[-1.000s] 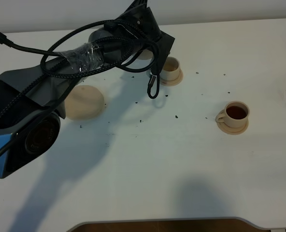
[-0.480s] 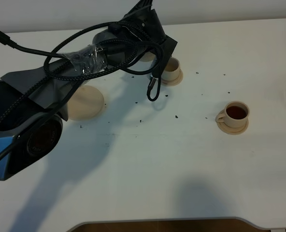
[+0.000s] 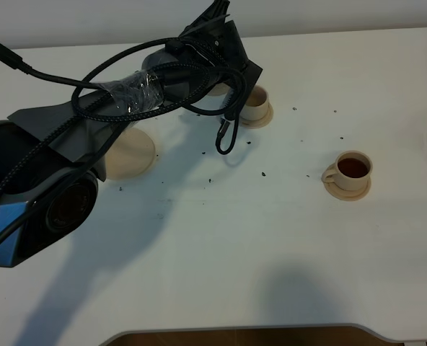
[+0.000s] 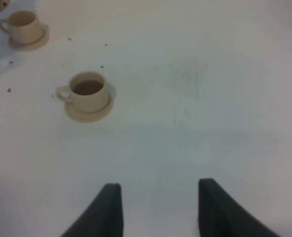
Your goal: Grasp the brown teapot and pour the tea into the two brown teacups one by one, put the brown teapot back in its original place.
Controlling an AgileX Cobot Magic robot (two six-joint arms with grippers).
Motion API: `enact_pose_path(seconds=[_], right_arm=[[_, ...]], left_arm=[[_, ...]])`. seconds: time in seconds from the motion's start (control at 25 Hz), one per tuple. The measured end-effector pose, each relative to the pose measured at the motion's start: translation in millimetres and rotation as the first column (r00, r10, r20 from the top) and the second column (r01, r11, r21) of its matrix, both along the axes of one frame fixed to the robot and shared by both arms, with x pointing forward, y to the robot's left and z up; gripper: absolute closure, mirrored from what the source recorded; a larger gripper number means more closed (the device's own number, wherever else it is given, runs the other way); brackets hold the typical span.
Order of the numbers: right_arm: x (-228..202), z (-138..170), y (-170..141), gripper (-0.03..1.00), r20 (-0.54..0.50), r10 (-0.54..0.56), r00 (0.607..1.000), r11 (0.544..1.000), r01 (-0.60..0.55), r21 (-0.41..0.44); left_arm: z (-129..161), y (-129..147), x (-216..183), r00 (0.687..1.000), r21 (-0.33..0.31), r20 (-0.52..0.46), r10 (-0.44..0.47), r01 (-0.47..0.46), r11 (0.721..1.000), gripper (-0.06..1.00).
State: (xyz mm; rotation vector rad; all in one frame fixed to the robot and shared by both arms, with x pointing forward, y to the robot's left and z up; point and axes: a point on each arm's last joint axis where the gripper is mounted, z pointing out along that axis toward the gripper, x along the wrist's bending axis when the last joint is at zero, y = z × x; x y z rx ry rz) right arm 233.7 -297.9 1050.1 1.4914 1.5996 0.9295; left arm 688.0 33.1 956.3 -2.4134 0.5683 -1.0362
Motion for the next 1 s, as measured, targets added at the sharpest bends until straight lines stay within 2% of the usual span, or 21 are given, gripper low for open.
enact_pose_path(seconds=[0.28, 0.56, 0.76, 1.0], right_arm=[[0, 0, 0, 0.59, 0.000, 0.000, 1.000, 1.000, 0.000, 0.000], [0, 0, 0, 0.59, 0.000, 0.000, 1.000, 1.000, 0.000, 0.000], [0, 0, 0, 0.59, 0.000, 0.000, 1.000, 1.000, 0.000, 0.000], [0, 0, 0, 0.59, 0.000, 0.000, 1.000, 1.000, 0.000, 0.000]], left_arm=[[1, 0, 1, 1.000, 0.021, 0.002, -0.022, 0.022, 1.000, 0.82], [2, 0, 2, 0.996, 0.110, -0.011, -0.089, 0.090, 0.990, 0.82], [0, -1, 2, 0.995, 0.117, -0.012, -0.103, 0.103, 0.988, 0.82], [-16, -4, 3, 0.995, 0.119, -0.018, -0.098, 0.099, 0.988, 0.82]])
